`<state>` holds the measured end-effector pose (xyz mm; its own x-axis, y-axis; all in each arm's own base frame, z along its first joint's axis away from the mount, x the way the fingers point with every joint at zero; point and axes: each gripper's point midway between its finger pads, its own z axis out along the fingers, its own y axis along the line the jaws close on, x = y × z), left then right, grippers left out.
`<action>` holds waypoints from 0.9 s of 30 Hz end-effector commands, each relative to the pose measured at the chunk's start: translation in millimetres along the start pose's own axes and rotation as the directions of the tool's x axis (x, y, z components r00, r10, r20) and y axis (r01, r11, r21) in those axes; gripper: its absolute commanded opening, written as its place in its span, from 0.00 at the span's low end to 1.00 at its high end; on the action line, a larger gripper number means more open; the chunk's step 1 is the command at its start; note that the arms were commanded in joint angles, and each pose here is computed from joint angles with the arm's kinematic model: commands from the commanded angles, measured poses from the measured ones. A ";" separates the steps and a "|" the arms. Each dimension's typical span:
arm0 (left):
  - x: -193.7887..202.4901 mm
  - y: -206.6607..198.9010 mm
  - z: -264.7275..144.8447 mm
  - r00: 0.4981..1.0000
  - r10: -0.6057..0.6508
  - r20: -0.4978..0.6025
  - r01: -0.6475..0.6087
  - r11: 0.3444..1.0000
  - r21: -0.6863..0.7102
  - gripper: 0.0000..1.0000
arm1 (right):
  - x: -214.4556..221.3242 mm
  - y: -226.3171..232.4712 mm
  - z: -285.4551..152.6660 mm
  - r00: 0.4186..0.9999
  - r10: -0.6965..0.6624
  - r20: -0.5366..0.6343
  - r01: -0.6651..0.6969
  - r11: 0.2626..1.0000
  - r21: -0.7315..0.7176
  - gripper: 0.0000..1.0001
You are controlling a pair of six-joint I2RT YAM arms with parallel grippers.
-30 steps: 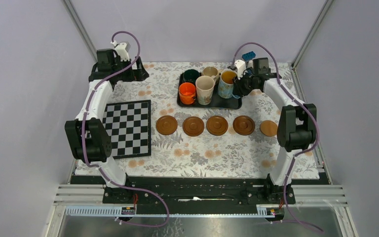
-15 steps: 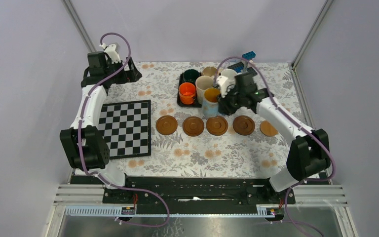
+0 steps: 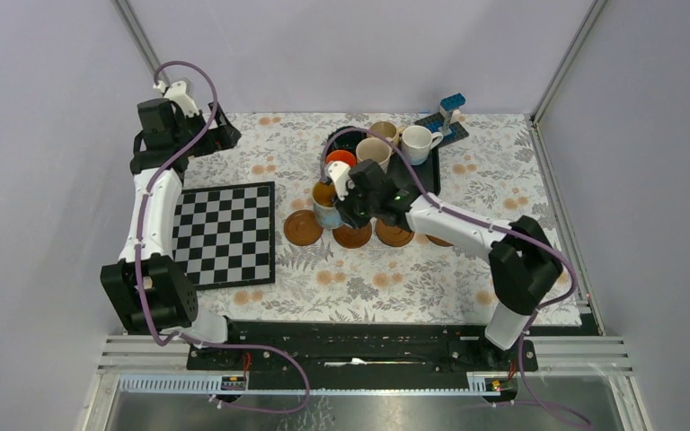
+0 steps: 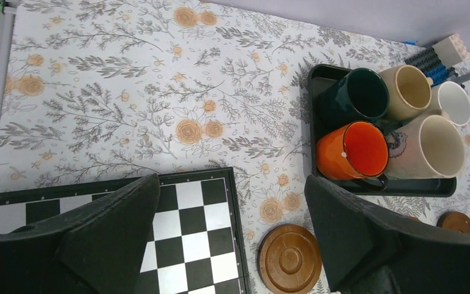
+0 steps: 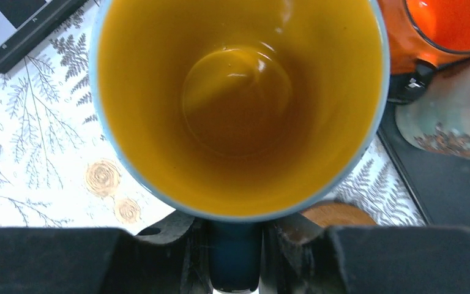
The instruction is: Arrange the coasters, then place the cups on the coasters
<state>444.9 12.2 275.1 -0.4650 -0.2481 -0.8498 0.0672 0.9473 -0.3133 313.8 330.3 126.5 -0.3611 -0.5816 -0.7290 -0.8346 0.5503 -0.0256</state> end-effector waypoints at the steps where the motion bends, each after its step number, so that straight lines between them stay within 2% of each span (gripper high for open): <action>1: -20.5 4.6 -17.6 0.996 -0.004 0.085 0.007 0.999 -0.037 0.99 | -94.5 14.1 0.3 0.961 0.005 0.276 -0.026 0.997 0.073 0.00; 11: -23.7 11.3 -23.6 0.995 -0.009 0.098 0.014 0.999 -0.050 0.99 | -111.6 22.9 45.9 0.959 0.019 0.283 -0.077 0.978 0.196 0.00; 19: -25.8 13.7 -23.1 0.995 -0.008 0.102 0.014 0.999 -0.053 0.99 | -108.3 32.5 66.9 0.962 0.043 0.269 -0.096 0.978 0.187 0.00; 27: -19.7 14.6 -21.9 0.995 -0.019 0.097 0.024 0.999 -0.048 0.99 | -85.0 46.2 79.2 0.975 0.063 0.214 -0.102 0.980 0.173 0.00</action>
<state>437.1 32.2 276.5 -0.4467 -0.2822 -0.8490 0.0064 0.9479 -0.3184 325.7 418.7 76.1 -0.3906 -0.5536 -0.7355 -0.7382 0.6657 -0.1090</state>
